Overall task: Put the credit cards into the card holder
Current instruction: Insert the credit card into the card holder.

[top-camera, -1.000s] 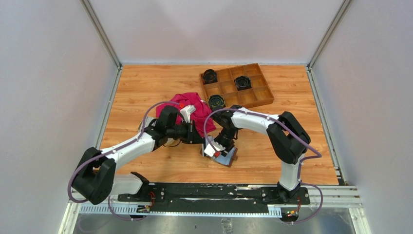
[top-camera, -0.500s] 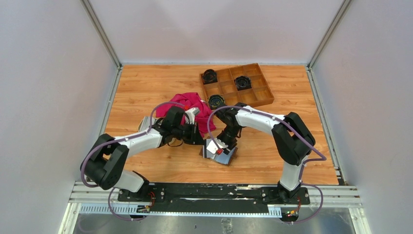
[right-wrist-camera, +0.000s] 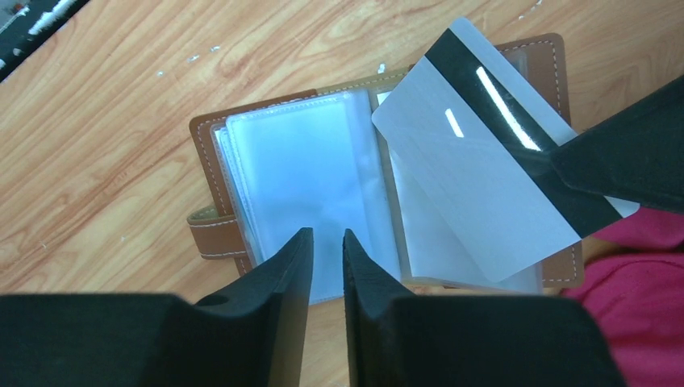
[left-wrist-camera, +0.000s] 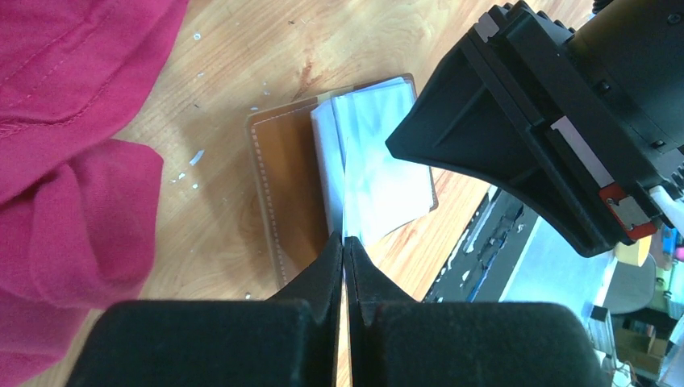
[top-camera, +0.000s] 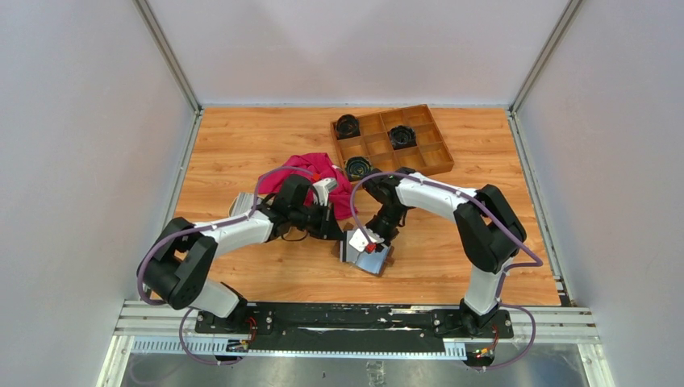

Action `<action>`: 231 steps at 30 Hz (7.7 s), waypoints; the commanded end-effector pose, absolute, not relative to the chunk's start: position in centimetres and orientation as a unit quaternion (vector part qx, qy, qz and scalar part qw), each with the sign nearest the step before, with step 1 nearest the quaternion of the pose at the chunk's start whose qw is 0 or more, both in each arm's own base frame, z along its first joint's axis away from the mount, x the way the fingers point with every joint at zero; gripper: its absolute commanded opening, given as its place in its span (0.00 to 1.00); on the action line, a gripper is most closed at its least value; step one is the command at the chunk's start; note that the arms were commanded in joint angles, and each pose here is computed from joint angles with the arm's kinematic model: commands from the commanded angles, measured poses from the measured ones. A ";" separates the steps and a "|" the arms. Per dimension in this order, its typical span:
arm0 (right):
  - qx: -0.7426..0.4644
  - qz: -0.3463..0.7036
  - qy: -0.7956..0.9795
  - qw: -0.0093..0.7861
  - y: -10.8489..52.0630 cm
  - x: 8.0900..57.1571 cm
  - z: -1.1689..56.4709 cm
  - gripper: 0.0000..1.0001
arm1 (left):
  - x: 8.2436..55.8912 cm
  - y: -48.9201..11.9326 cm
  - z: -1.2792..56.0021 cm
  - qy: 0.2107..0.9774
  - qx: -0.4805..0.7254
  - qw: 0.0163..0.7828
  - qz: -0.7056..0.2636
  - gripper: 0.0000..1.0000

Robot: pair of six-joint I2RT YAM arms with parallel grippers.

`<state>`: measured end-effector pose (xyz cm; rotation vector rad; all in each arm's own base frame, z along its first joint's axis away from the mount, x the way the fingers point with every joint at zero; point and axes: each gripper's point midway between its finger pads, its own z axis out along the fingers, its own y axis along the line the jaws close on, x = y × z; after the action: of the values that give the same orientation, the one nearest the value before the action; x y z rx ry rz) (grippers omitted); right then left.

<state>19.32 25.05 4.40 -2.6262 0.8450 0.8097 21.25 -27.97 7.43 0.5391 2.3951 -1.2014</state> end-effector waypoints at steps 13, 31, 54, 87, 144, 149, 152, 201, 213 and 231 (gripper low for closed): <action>-0.897 0.319 0.292 0.095 23.5 17.1 3.1 0.16 | 22.2 -29.7 7.9 0.843 0.221 0.200 -0.448 0.00; -0.897 0.323 0.291 0.081 23.3 16.9 2.2 0.15 | 21.8 -30.3 10.1 0.825 0.227 0.204 -0.476 0.00; -0.897 0.323 0.291 0.083 23.5 16.9 2.3 0.15 | 21.8 -30.4 6.6 0.845 0.210 0.173 -0.460 0.00; -0.894 0.316 0.299 0.112 24.1 17.7 4.1 0.20 | 20.4 -31.3 3.8 0.856 0.227 0.139 -0.442 0.00; -0.887 0.306 0.324 0.119 23.8 19.1 3.3 0.17 | 18.5 -31.7 2.1 0.894 0.223 0.006 -0.388 0.00; -0.887 0.306 0.323 0.123 23.9 19.1 3.6 0.18 | 18.7 -32.2 2.1 0.893 0.201 0.019 -0.403 0.00; -0.888 0.303 0.323 0.127 23.9 19.2 3.9 0.18 | 18.8 -32.3 1.9 0.893 0.191 0.025 -0.407 0.00; -0.944 0.202 0.173 0.195 29.9 15.8 5.7 0.25 | 18.7 -32.1 1.0 0.898 0.174 0.030 -0.403 0.09; -0.958 0.171 0.163 0.165 31.2 15.4 3.3 0.16 | 18.5 -32.1 1.0 0.896 0.171 0.029 -0.408 0.12; -0.966 0.191 0.138 0.105 28.4 13.3 2.8 0.11 | 18.4 -31.7 0.7 0.900 0.172 0.028 -0.399 0.28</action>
<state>14.92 30.64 3.06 -2.7628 0.4338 0.5167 19.29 -32.67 2.15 0.5275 2.7199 -1.3041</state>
